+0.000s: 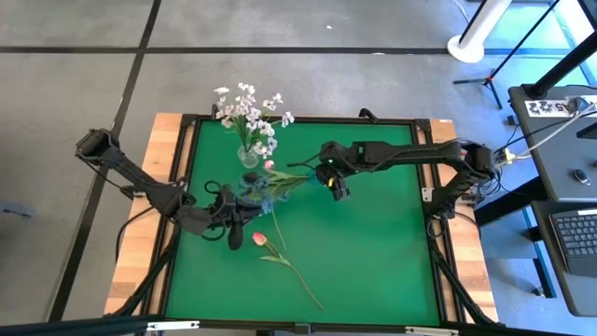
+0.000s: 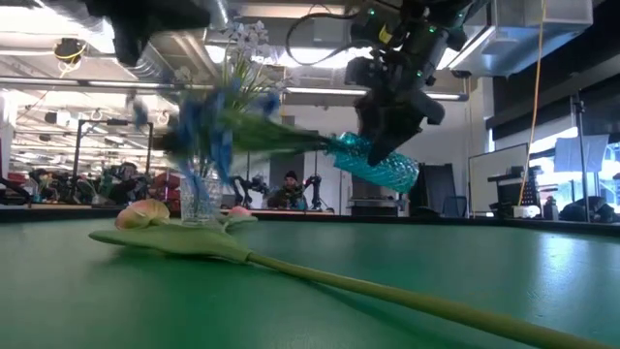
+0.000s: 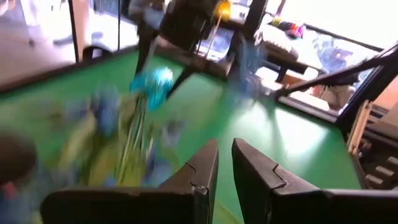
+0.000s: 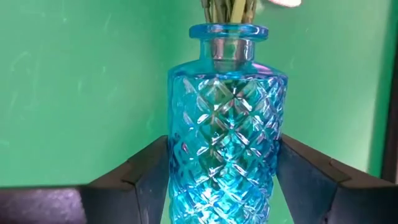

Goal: Sort flowers into vase by color
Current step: Adjust the blue vase, then put the top pink flower into the transparent vase

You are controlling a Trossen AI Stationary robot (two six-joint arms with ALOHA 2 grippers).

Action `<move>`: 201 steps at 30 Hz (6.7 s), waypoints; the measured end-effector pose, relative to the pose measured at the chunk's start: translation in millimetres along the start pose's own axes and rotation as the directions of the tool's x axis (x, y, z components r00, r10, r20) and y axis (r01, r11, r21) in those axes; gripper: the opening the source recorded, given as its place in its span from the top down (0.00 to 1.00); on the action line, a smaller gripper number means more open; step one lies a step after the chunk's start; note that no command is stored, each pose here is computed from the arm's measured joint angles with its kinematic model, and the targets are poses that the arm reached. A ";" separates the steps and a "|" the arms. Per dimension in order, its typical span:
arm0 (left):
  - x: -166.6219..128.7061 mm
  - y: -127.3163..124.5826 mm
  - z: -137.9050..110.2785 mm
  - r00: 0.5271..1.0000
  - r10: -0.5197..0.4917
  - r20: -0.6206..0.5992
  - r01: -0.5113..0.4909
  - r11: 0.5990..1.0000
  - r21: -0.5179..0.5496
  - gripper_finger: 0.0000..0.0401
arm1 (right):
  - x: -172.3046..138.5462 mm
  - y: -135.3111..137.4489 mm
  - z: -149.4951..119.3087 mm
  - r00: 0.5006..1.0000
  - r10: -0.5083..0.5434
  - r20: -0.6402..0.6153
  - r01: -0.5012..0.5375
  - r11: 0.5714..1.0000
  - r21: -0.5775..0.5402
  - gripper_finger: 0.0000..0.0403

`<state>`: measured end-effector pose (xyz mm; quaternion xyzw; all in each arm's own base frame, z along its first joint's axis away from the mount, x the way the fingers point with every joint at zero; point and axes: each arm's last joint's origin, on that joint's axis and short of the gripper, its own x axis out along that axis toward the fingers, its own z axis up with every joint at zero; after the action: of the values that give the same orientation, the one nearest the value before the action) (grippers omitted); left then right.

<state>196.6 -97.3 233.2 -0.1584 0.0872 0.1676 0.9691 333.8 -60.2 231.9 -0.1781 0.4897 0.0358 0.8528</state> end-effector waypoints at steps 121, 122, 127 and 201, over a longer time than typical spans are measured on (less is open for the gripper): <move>-41.1 -34.5 49.2 0.994 0.073 0.082 -0.088 0.976 0.198 0.89 | 144.4 26.1 -78.4 0.628 -0.708 0.322 0.297 0.601 0.742 0.40; -41.1 -34.5 49.2 0.994 0.073 0.082 -0.088 0.976 0.198 0.89 | 144.3 26.8 -79.5 0.630 -0.707 0.321 0.298 0.602 0.741 0.40; -40.5 -34.2 49.4 0.994 0.076 0.083 -0.091 0.976 0.198 0.89 | 144.3 28.0 -81.7 0.637 -0.701 0.320 0.286 0.601 0.746 0.40; 24.1 -2.7 4.4 0.922 0.258 -0.288 -0.268 0.963 0.005 0.89 | -2.9 159.9 17.4 0.755 -0.463 0.465 0.048 0.746 0.664 0.29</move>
<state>220.4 -91.0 232.7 -0.1843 0.2440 0.2729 0.9122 308.9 95.3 199.4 0.0612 0.1440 -0.1951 0.9682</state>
